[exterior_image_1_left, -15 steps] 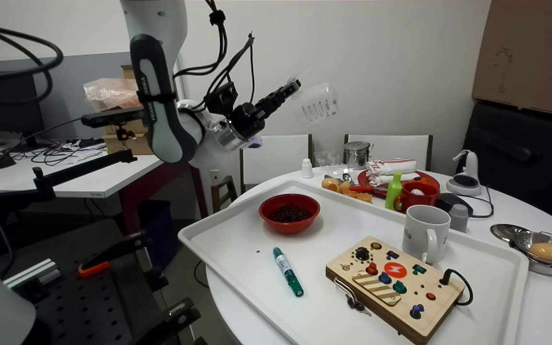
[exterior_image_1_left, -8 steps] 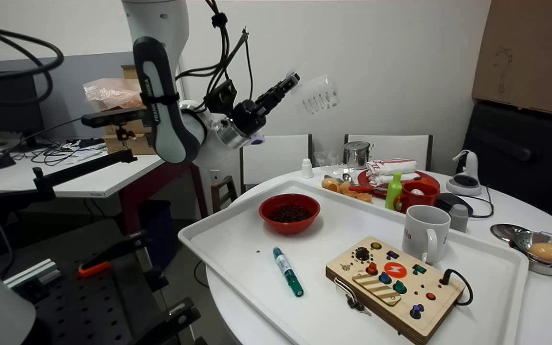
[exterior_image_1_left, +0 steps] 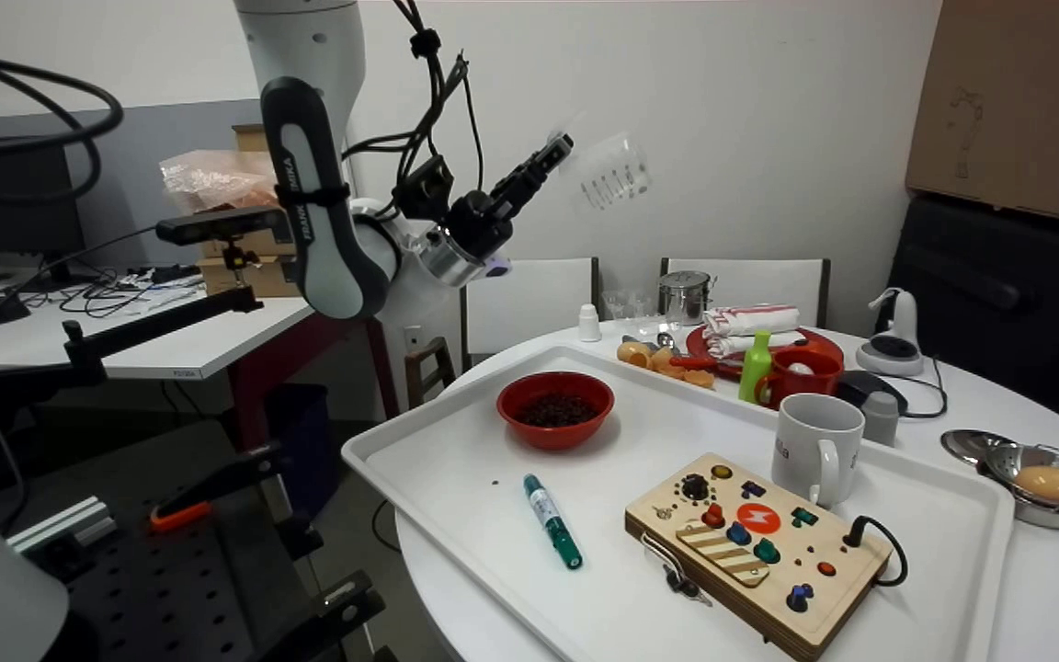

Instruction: Pour the contents inside the clear jar into the red bowl

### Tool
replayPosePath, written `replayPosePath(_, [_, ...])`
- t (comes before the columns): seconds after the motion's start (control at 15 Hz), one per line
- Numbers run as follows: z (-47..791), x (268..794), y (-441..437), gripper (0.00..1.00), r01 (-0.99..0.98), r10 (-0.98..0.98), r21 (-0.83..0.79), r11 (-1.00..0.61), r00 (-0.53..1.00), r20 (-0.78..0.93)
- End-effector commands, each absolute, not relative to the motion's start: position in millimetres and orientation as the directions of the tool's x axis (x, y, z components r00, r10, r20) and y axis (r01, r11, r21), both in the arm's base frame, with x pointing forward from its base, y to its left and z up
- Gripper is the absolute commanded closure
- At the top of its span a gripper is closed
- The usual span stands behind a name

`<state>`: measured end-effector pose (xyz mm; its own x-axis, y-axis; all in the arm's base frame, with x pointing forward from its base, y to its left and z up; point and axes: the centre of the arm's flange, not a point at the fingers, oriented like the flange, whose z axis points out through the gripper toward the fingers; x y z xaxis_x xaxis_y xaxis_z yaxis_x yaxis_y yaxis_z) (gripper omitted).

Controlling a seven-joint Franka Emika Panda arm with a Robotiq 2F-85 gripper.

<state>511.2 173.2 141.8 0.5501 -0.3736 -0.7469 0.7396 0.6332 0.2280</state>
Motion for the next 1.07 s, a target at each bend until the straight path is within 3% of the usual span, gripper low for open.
replayPosePath(0.0, [139.6, 518.5, 170.3, 0.85, 0.73, -0.424, 0.214, 0.649, 0.581, -0.695])
replayPosePath(1.0, [143.9, 524.3, 162.9, 0.84, 0.734, -0.411, 0.214, 0.644, 0.569, -0.713])
